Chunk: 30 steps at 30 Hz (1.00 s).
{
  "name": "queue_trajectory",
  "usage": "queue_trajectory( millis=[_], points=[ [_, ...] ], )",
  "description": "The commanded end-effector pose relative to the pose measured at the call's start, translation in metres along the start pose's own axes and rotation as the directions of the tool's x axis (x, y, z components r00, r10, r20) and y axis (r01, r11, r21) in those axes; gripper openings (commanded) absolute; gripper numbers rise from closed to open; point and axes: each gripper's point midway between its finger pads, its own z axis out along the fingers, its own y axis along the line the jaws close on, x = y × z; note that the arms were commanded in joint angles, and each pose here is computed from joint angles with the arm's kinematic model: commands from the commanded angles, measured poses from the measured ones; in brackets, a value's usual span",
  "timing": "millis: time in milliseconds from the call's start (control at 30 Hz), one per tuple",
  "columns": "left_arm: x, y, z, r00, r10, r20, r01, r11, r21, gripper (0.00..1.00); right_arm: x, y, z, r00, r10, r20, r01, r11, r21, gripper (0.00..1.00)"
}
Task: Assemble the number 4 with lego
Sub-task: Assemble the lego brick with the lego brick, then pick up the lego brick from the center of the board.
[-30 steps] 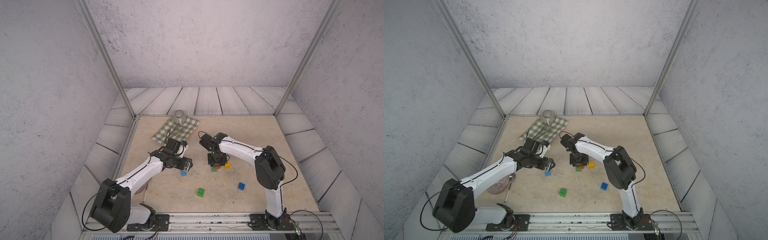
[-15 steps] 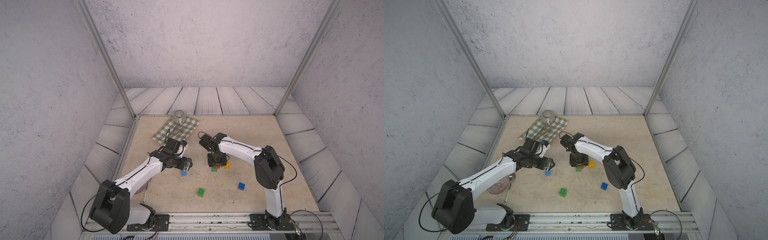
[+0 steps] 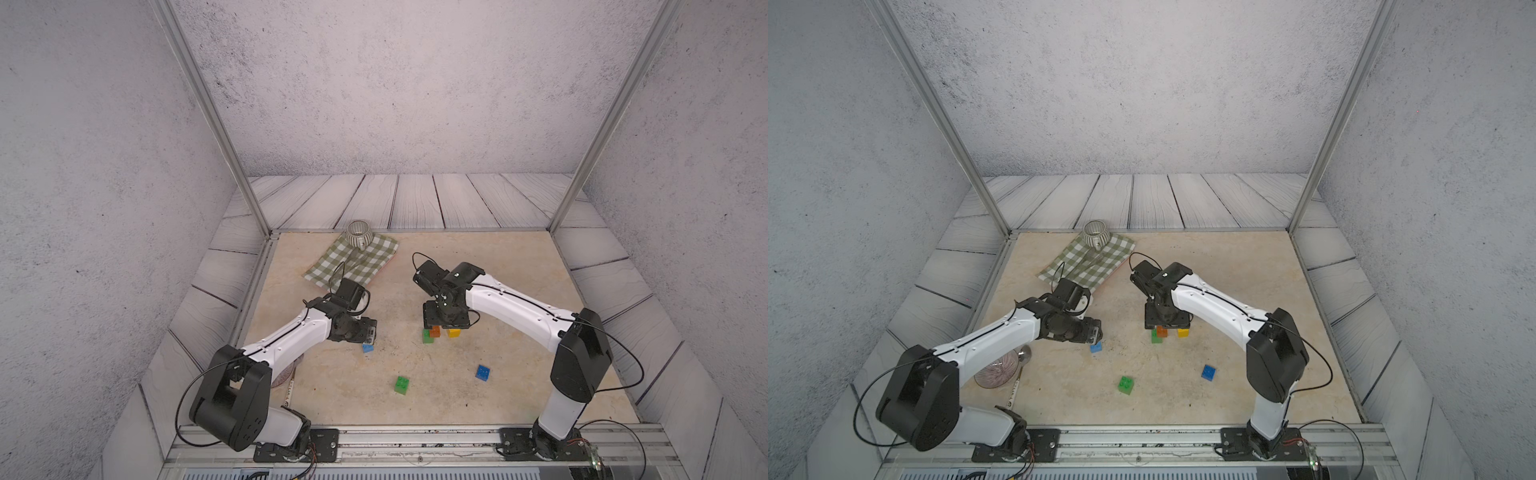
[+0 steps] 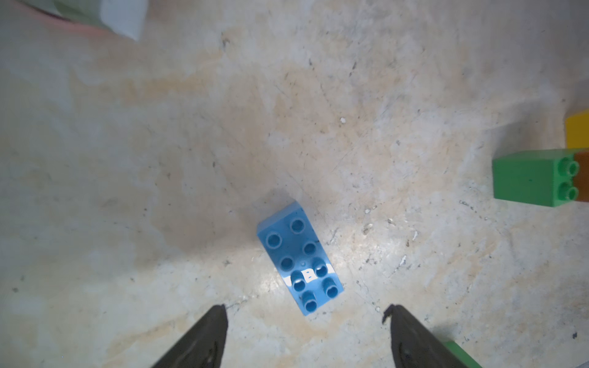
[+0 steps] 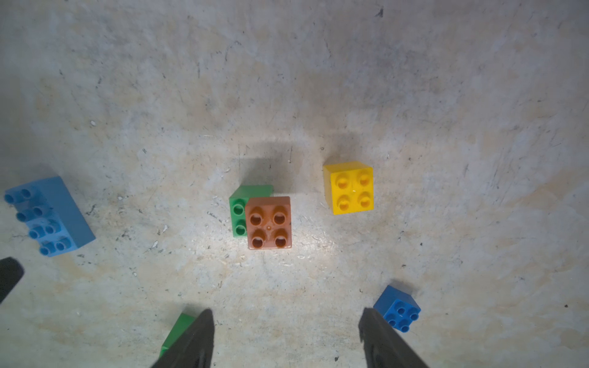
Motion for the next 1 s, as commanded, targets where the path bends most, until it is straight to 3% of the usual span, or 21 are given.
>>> queue_trajectory(
  millis=[0,533,767,967],
  points=[
    [-0.002,-0.011,0.003,0.998,-0.058,-0.021,0.059,0.998,0.035,0.82,0.004,-0.008,-0.003,1.0,-0.005,0.003,0.005,1.0,0.014,0.75],
    [0.028,-0.037,0.033,0.985,-0.112,-0.131,0.12,0.991,0.058,0.85,0.006,-0.016,-0.003,1.0,0.016,0.023,-0.015,1.0,-0.008,0.78],
    [0.021,-0.054,0.041,0.987,-0.101,-0.126,0.112,0.99,0.084,0.85,0.006,-0.021,-0.002,0.999,0.024,0.03,-0.024,1.0,-0.001,0.79],
    [0.022,-0.029,0.039,0.989,-0.097,-0.114,0.087,0.992,-0.088,0.85,0.005,-0.019,-0.001,0.999,0.022,0.028,-0.021,1.0,-0.011,0.79]
  ],
)
